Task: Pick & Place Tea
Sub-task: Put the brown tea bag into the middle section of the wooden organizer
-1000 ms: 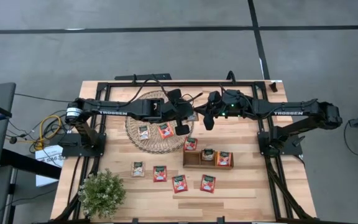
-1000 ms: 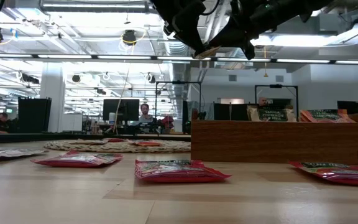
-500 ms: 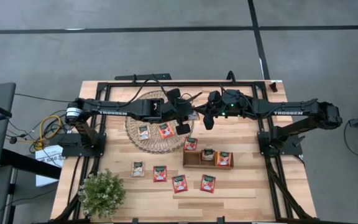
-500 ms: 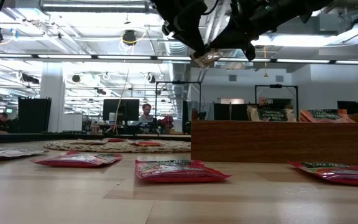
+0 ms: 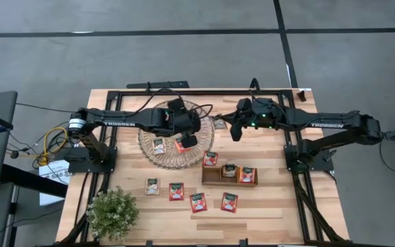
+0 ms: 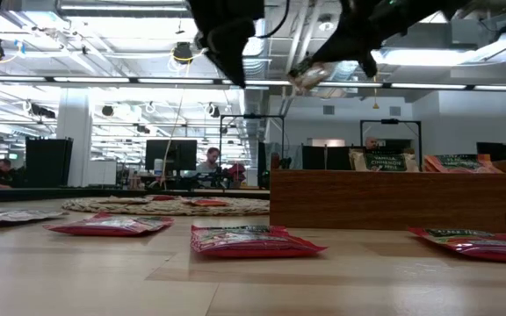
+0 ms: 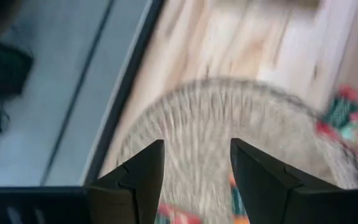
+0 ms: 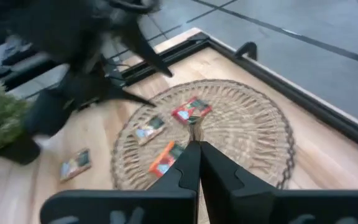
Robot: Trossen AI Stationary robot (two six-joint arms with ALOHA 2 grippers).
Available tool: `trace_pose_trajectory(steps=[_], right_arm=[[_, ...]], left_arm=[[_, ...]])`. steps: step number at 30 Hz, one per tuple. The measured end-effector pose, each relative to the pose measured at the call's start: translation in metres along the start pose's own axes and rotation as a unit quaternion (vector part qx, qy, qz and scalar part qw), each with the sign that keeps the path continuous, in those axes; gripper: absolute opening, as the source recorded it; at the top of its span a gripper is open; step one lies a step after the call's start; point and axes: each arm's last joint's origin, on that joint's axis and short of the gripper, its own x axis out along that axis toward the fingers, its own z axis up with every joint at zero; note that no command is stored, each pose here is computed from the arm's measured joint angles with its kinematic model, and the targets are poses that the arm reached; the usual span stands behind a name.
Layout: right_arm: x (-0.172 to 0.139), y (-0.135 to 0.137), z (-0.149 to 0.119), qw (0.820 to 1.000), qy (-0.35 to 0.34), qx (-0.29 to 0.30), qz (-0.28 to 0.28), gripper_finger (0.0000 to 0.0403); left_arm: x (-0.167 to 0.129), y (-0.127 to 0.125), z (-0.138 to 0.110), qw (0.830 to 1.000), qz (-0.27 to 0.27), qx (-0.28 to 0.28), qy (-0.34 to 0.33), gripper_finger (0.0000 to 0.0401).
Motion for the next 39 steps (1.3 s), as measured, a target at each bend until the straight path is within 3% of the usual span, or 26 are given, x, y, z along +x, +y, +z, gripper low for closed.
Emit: trace_pose_trajectory(steps=[5, 11, 20, 27, 32, 39], right_arm=[[-0.018, 0.025, -0.015, 0.998, 0.036, -0.026, 0.045, 0.0000], [-0.021, 0.054, -0.067, 0.996, 0.082, -0.015, 0.040, 0.0000], [-0.042, 0.092, -0.110, 0.999, -0.004, 0.040, 0.027, 0.0000], [-0.051, 0.115, -0.148, 0.997, -0.050, 0.052, -0.038, 0.0000], [-0.050, 0.127, -0.183, 0.990, -0.093, 0.071, -0.082, 0.0000], [-0.045, 0.133, -0.214, 0.988, -0.100, 0.080, -0.091, 0.0000]], left_arm=[[-0.001, 0.001, -0.011, 0.997, -0.008, -0.056, 0.051, 0.0177], [-0.001, -0.001, -0.011, 0.995, -0.030, -0.079, 0.054, 0.0177], [-0.002, -0.003, -0.011, 0.993, -0.063, -0.080, 0.061, 0.0177], [-0.006, -0.010, -0.012, 0.992, -0.069, -0.081, 0.061, 0.0177], [-0.007, -0.012, -0.012, 0.993, -0.072, -0.078, 0.058, 0.0177], [-0.007, -0.013, -0.009, 0.992, -0.085, -0.085, 0.048, 0.0177]])
